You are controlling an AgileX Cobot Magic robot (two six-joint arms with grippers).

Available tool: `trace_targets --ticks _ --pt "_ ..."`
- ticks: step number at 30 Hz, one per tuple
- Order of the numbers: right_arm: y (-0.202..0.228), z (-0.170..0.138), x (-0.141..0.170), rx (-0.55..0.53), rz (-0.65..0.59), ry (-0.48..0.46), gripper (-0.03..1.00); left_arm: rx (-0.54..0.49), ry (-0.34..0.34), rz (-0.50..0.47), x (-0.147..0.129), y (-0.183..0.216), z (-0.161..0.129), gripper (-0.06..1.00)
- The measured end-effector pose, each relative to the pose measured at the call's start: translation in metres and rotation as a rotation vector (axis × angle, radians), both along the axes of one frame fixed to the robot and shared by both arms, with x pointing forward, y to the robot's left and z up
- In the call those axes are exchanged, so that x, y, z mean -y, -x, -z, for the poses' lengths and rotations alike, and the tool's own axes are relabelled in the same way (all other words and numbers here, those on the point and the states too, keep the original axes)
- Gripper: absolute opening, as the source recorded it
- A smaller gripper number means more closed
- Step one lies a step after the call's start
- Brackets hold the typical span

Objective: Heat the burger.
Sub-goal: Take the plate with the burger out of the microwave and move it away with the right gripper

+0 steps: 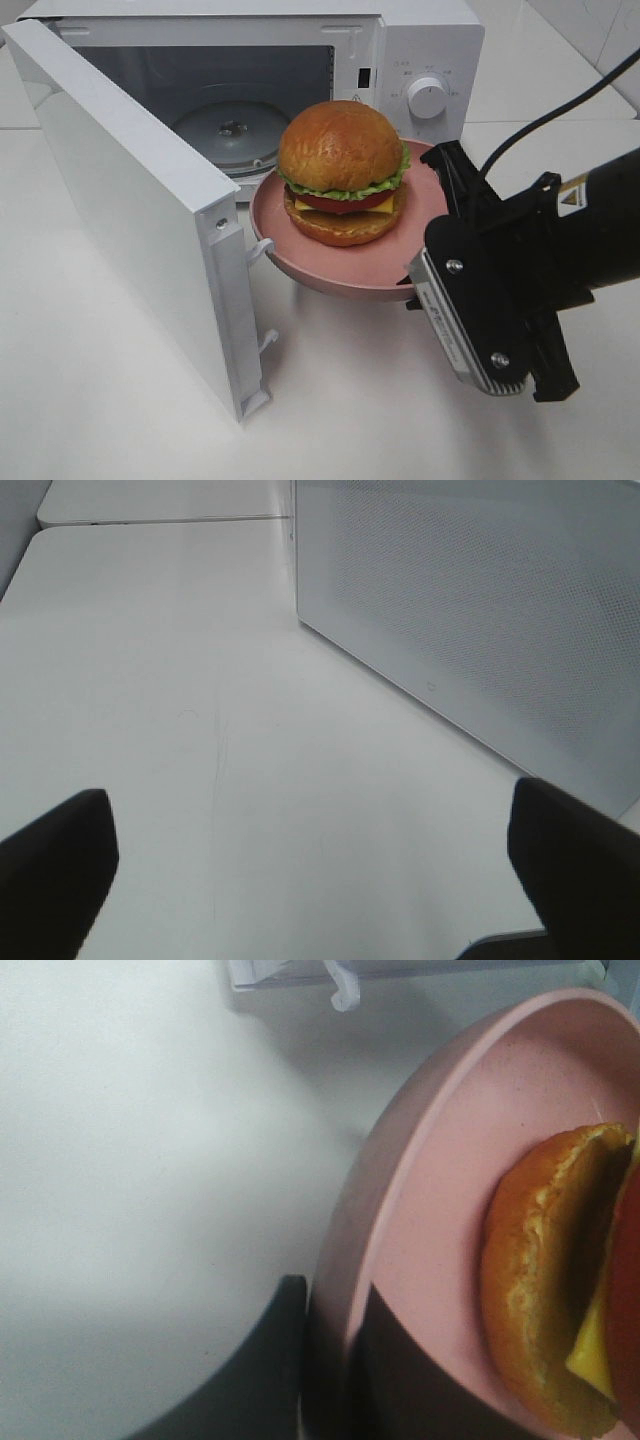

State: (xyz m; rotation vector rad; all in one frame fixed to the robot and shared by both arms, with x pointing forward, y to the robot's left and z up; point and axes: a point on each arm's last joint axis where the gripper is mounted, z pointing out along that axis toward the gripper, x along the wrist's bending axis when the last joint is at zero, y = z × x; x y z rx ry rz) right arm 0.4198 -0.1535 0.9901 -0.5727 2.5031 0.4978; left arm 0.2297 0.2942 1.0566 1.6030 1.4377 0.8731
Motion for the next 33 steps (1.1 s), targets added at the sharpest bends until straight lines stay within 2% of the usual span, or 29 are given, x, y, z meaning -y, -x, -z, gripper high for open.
trace_targets --ticks 12,28,33 --pt "0.039 -0.006 0.029 0.015 0.087 -0.078 0.09 0.0 0.0 0.0 0.0 0.0 0.0 0.98" --pt "0.076 -0.015 0.064 0.023 0.171 -0.049 0.09 0.0 0.0 0.0 0.0 0.0 0.0 0.98" --pt "0.083 -0.019 0.077 0.031 0.257 -0.024 0.09 0.0 0.0 0.0 0.0 0.0 0.0 0.98"
